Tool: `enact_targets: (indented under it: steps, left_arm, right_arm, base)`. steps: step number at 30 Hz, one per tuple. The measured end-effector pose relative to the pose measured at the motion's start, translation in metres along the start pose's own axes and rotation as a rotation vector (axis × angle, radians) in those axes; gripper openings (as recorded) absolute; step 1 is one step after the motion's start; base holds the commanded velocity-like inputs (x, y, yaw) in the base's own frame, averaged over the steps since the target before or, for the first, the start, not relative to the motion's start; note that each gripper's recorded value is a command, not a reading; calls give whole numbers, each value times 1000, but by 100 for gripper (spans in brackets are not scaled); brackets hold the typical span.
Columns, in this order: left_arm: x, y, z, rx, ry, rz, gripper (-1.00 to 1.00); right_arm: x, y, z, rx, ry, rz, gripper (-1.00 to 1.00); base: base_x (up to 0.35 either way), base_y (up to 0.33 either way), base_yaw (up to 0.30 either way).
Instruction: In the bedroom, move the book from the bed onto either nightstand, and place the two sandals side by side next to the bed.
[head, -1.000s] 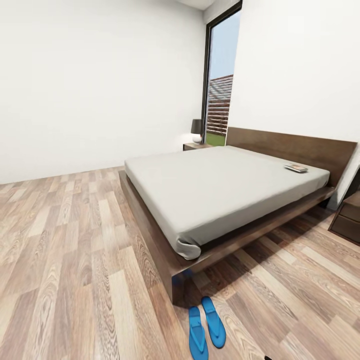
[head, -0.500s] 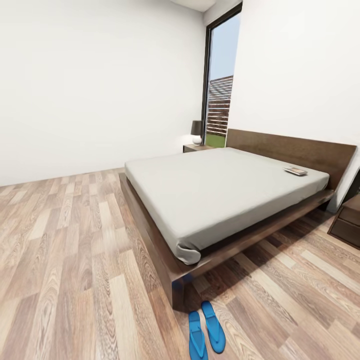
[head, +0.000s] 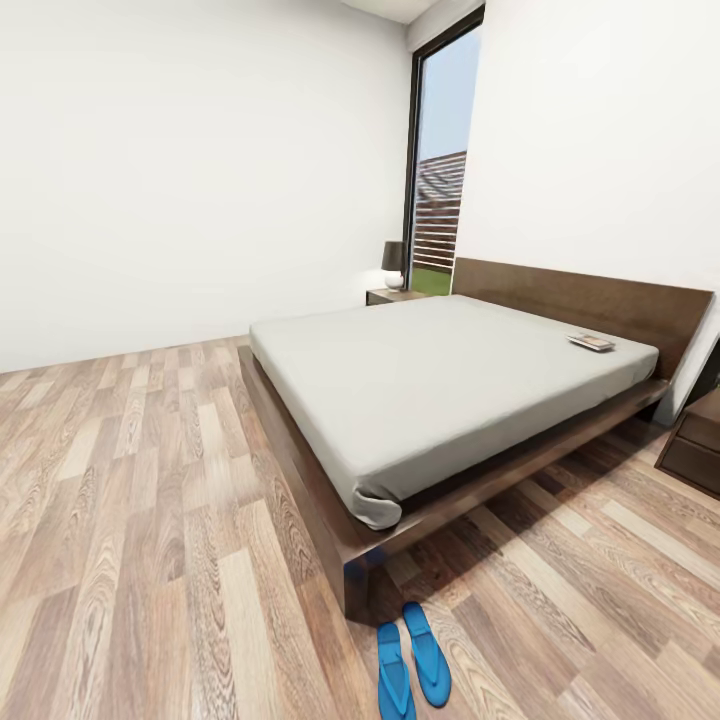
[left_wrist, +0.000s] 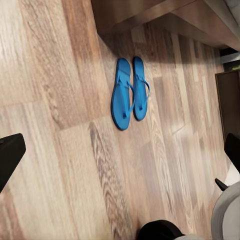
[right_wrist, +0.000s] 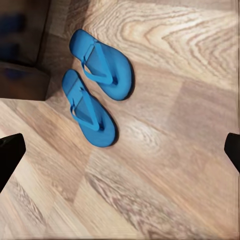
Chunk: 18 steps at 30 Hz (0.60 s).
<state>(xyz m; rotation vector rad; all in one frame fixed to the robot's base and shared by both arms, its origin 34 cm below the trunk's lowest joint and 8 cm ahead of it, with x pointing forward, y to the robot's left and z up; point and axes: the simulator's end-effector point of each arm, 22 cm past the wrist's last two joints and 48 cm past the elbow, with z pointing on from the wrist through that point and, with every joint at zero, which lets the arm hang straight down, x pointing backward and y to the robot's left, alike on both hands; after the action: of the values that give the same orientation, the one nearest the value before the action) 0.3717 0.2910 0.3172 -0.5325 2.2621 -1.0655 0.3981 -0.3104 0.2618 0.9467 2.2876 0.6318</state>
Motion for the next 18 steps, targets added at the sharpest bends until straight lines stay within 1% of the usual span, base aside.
enact_targets:
  steps: [9, 12, 13, 14, 18]
  left_arm:
    - [1, 4, -1, -15, 4, -7, 100]
    - [2, 11, -1, -47, 5, -9, 100]
    - [2, 17, -1, -75, 6, -10, 100]
    - [2, 19, -1, -88, 6, -11, 100]
    - [5, 24, 2, -118, 6, -15, 100]
  right_arm:
    - [5, -7, -3, 13, 4, 6, 100]
    - [6, -8, -4, 17, 4, 8, 100]
    - [7, -9, -4, 20, 6, 10, 100]
    - [8, -10, -4, 22, 7, 11, 100]
    - [8, -11, -5, 28, 7, 15, 100]
  base:
    - [0, 0, 0]
    - [0, 0, 0]
    - [0, 0, 0]
    - [0, 0, 0]
    - [0, 0, -9]
